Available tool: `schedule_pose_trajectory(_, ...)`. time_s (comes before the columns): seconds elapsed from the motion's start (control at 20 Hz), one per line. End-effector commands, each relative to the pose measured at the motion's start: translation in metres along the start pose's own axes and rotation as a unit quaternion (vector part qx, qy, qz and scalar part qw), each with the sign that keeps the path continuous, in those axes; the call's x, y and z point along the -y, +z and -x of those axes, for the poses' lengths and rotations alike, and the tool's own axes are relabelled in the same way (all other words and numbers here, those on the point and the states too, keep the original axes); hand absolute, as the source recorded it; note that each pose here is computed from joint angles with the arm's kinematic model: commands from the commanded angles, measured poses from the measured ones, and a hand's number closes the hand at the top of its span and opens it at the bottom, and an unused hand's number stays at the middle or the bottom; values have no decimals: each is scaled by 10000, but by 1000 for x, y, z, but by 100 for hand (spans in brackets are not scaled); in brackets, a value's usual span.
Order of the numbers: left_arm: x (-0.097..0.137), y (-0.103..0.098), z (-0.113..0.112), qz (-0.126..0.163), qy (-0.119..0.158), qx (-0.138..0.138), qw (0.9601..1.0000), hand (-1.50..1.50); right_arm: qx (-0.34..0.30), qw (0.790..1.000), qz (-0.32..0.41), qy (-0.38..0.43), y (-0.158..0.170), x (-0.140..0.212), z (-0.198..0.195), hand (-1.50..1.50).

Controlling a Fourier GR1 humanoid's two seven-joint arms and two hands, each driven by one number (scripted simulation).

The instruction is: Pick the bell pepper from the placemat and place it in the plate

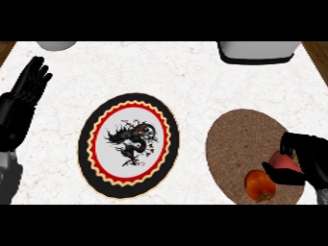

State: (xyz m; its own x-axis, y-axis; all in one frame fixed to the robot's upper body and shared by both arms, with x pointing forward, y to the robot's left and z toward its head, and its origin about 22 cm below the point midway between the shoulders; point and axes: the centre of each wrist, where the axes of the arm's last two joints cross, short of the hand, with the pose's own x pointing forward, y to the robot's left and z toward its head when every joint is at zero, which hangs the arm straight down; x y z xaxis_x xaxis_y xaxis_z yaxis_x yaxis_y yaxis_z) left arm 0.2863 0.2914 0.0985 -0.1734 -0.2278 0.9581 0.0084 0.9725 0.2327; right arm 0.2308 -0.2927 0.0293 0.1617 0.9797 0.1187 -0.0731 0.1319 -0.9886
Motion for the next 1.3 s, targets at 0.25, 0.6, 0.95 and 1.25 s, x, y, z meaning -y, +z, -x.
schedule_pose_trajectory(0.25,-3,-14,-7,44,-12,97,9999,0,1912,9664,727,-1558,45,61,-52,150)
schedule_pose_trajectory(0.6,12,-6,11,69,-25,121,9999,0,2510,9388,673,-2263,86,89,-105,150)
schedule_pose_trajectory(0.95,-6,-4,3,173,60,154,9997,0,2666,9350,531,-2275,76,95,-188,150)
schedule_pose_trajectory(1.25,15,-19,-11,126,60,96,9999,0,2672,9258,184,-2667,46,88,-242,150)
